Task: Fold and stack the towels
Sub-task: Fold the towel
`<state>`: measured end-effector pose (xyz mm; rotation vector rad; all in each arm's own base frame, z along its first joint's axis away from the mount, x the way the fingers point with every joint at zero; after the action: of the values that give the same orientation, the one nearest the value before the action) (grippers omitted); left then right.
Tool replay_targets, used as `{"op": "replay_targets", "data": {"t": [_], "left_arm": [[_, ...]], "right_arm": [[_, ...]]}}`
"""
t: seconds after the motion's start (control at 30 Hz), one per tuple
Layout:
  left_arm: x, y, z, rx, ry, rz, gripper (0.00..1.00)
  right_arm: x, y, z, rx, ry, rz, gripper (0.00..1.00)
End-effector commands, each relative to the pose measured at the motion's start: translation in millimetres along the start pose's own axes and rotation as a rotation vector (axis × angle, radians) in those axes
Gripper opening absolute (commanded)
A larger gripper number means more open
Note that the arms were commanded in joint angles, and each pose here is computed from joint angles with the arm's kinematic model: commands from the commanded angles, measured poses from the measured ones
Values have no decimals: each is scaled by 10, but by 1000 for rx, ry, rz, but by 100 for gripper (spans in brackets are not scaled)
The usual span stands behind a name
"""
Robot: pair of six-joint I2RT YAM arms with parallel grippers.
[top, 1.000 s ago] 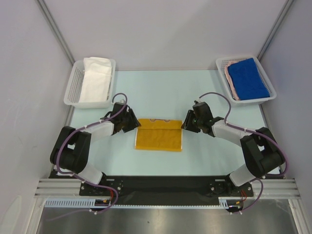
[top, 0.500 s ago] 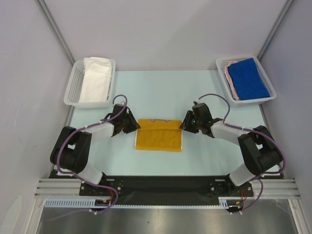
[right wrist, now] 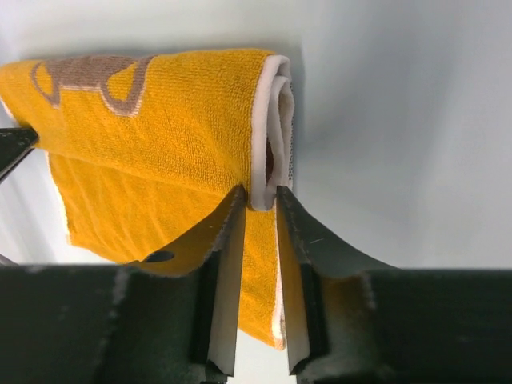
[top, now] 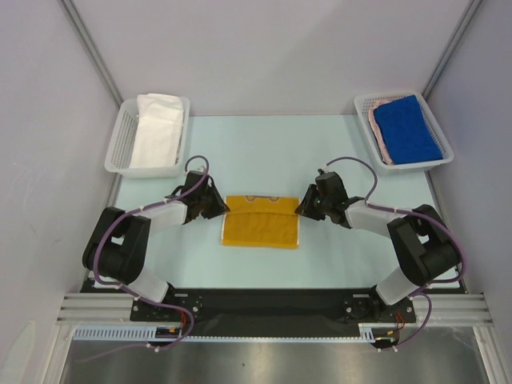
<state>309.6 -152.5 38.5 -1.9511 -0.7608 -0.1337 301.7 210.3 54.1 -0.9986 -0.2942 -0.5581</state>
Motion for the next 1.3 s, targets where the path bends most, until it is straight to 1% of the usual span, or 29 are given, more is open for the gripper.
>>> {"op": "replay_targets", "data": {"t": [0.0, 0.07, 0.1, 0.2, 0.27, 0.43, 0.53, 0.73, 0.87, 1.03, 1.2, 1.27], "left_arm": [[25, 4, -61, -14, 15, -3, 28], [32, 1, -63, -12, 20, -3, 27], [30, 1, -54, -8, 21, -3, 27], [43, -7, -56, -5, 26, -7, 25], [47, -13, -51, -1, 31, -7, 22], [89, -28, -84, -2, 40, -12, 18], [118, -48, -106, -2, 44, -17, 12], [215, -102, -187, -3, 67, -25, 6], [275, -128, -227, 1, 79, -33, 6], [287, -147, -242, 3, 89, -26, 13], [258, -114, -222, 8, 89, -11, 15], [255, -100, -217, 12, 90, -6, 18]], "right_arm": [[-19, 52, 14, 18, 9, -9, 22], [-43, 48, -5, 16, 14, -7, 19], [-63, 47, -16, 14, 12, -4, 15], [-79, 32, -30, 12, 11, -6, 10], [-103, 28, -52, 6, 9, 0, 7], [-76, -5, 6, 19, -3, -3, 6], [-27, -28, 43, 22, -12, -11, 6], [33, -70, 99, 28, -25, -21, 6], [77, -97, 124, 30, -35, -30, 6], [93, -99, 136, 30, -41, -30, 6], [75, -80, 128, 31, -42, -22, 5], [68, -80, 126, 31, -41, -19, 5]]}}
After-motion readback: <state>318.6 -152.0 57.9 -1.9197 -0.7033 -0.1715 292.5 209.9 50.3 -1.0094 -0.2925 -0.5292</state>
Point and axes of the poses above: each gripper's point midway between its finger pads, its own y axis out along the fingers, its own z axis along the line the jaws close on, x = y × z, the point moved 2 cm from there along -y, back along the fingers, and after that the axes turned 2 degrees about -y, right-handed, at the moved point
